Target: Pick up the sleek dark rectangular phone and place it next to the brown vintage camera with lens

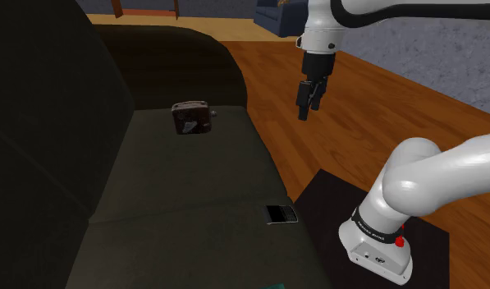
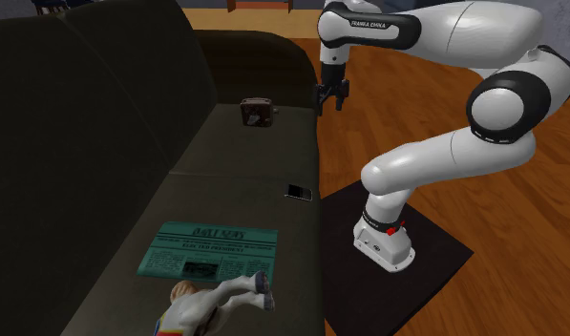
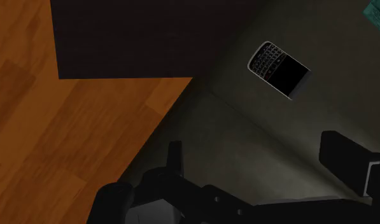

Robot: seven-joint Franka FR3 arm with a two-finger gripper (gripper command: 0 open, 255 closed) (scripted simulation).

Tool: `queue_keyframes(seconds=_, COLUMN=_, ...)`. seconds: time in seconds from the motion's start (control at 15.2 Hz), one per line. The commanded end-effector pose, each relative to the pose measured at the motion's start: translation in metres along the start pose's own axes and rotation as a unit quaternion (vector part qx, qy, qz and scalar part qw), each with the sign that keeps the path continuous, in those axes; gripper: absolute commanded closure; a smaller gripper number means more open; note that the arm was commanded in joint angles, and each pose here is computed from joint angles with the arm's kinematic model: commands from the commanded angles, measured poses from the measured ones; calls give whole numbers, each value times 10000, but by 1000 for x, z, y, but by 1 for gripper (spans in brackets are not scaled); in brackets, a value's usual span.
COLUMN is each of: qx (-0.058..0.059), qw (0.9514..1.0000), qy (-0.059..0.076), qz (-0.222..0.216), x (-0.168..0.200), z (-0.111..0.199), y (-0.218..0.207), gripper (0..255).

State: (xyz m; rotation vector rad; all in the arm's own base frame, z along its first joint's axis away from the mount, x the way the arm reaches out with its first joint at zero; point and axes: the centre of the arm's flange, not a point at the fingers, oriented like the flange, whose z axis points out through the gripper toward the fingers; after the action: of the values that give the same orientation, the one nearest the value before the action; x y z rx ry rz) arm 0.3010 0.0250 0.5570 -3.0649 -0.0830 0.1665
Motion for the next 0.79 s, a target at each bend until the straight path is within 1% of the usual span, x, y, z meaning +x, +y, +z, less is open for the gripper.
queue_keyframes(seconds=0.0, qx=0, qw=10000, qy=0, qz=0, x=0, z=0, y=0, gripper=0)
queue_keyframes(seconds=0.13, qx=-61, qw=9996, qy=8, qz=-271, x=6, z=20, y=-18, gripper=0)
queue_keyframes(seconds=0.33, qx=-152, qw=9976, qy=20, qz=-677, x=13, z=50, y=-45, gripper=0)
queue_keyframes(seconds=0.53, qx=-244, qw=9938, qy=33, qz=-1082, x=18, z=81, y=-72, gripper=0)
queue_keyframes(seconds=0.73, qx=-334, qw=9883, qy=45, qz=-1485, x=21, z=112, y=-99, gripper=0)
